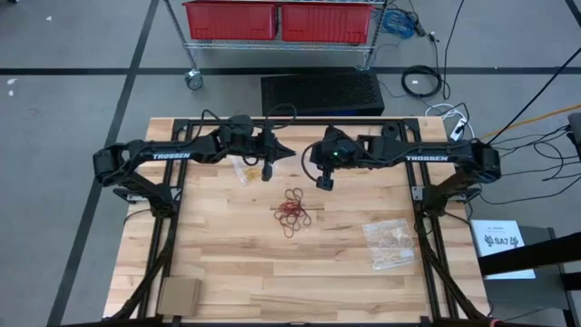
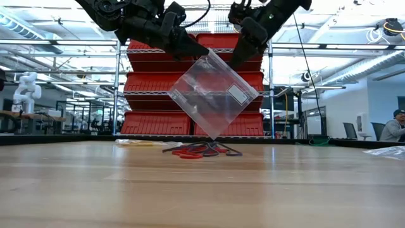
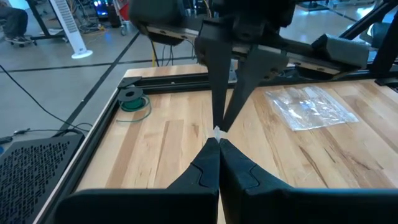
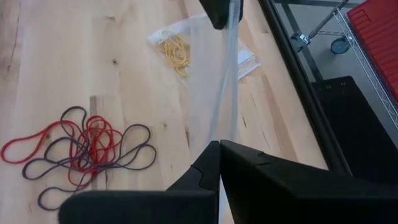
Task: Sort rubber bands
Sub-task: Open the top right transparent zip bag
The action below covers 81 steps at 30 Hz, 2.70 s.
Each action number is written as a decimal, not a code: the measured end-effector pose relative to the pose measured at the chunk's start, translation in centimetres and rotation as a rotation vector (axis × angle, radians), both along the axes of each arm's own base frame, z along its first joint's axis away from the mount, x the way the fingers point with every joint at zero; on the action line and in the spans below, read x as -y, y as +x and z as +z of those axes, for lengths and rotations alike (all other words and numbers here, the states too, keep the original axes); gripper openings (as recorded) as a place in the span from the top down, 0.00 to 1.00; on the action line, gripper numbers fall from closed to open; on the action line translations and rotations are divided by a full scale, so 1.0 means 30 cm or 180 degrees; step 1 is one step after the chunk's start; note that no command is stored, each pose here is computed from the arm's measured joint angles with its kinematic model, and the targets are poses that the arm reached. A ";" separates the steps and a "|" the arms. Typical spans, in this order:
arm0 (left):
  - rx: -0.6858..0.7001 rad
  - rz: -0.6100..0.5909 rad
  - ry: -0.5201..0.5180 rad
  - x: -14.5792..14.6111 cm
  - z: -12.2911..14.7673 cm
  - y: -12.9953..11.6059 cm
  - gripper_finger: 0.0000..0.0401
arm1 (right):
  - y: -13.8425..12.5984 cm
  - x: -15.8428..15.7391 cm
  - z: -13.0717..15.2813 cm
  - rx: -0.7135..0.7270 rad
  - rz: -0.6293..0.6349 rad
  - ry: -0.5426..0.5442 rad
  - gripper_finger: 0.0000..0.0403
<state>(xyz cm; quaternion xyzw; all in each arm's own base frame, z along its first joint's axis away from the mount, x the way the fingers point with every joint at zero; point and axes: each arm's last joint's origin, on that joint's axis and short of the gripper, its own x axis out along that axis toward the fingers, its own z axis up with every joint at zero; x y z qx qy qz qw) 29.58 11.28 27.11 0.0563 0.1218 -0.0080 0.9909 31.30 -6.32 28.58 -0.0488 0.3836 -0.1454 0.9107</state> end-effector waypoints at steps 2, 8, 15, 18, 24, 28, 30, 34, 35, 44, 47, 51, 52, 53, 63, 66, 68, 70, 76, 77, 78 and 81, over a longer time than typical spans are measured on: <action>0.0000 0.0001 -0.0001 0.000 0.000 0.000 1.00 | 0.012 0.002 -0.008 0.0024 0.0007 -0.0004 1.00; -0.0002 0.0000 -0.0003 0.000 0.000 0.000 1.00 | 0.046 0.011 -0.033 0.0063 0.0027 -0.0076 1.00; 0.0000 0.0000 -0.0001 0.000 0.000 0.000 1.00 | 0.060 0.029 -0.037 0.0409 -0.0089 -0.0031 1.00; -0.0003 0.0001 -0.0001 0.000 0.000 0.000 1.00 | 0.054 0.019 -0.106 0.0449 0.0070 0.0092 1.00; -0.0002 0.0005 -0.0026 0.001 0.000 0.000 1.00 | 0.028 0.008 -0.224 0.0974 0.0132 0.0541 1.00; -0.0006 -0.0010 -0.0075 0.019 0.000 0.007 1.00 | 0.026 0.012 -0.228 0.1372 -0.0038 0.0441 1.00; -0.0011 -0.0010 -0.0055 0.038 0.000 0.015 1.00 | 0.028 0.021 -0.219 0.1470 -0.0213 0.0301 1.00; -0.0027 0.0062 -0.0005 0.066 -0.001 0.025 1.00 | 0.036 0.025 -0.210 0.1658 -0.0337 0.0326 0.99; -0.0031 0.0077 0.0001 0.072 -0.001 0.028 1.00 | 0.037 0.024 -0.210 0.1666 -0.0321 0.0341 0.97; -0.0092 0.0212 0.0060 0.109 -0.008 0.041 1.00 | 0.075 0.008 -0.299 0.1509 -0.0059 0.0978 0.68; -0.0120 0.0247 0.0060 0.108 -0.011 0.040 1.00 | 0.078 -0.008 -0.318 0.1400 -0.0046 0.1033 0.67; -0.0144 0.0293 -0.0012 0.108 -0.013 0.040 1.00 | 0.062 -0.024 -0.265 0.1496 0.0076 0.0935 0.77; -0.0145 0.0298 -0.0017 0.107 -0.013 0.039 1.00 | 0.057 -0.028 -0.247 0.1548 0.0110 0.0896 0.81; -0.0145 0.0296 -0.0018 0.108 -0.013 0.040 1.00 | 0.054 -0.028 -0.236 0.1573 0.0124 0.0858 0.85; -0.0016 0.0235 -0.0057 0.134 -0.003 0.051 1.00 | 0.097 -0.087 -0.277 0.1555 0.0681 0.0309 1.00; -0.0001 0.0211 -0.0063 0.143 -0.002 0.053 1.00 | 0.110 -0.124 -0.276 0.1581 0.0859 -0.0069 1.00; 0.0016 0.0202 -0.0062 0.146 0.000 0.054 1.00 | 0.112 -0.137 -0.283 0.1466 0.0845 -0.0392 1.00; 0.0037 0.0206 -0.0077 0.146 0.002 0.055 1.00 | 0.111 -0.142 -0.286 0.1350 0.0812 -0.0683 1.00; 0.0078 0.0220 -0.0129 0.145 0.006 0.055 1.00 | 0.110 -0.142 -0.286 0.1272 0.0820 -0.0906 0.95; 0.0079 0.0220 -0.0130 0.145 0.006 0.055 1.00 | 0.110 -0.142 -0.286 0.1272 0.0819 -0.0904 0.93; 0.0083 0.0223 -0.0135 0.145 0.004 0.057 1.00 | 0.110 -0.142 -0.286 0.1277 0.0810 -0.0890 0.90; 0.0094 0.0240 -0.0207 0.143 -0.003 0.064 1.00 | 0.110 -0.140 -0.286 0.1290 0.0716 -0.0855 0.79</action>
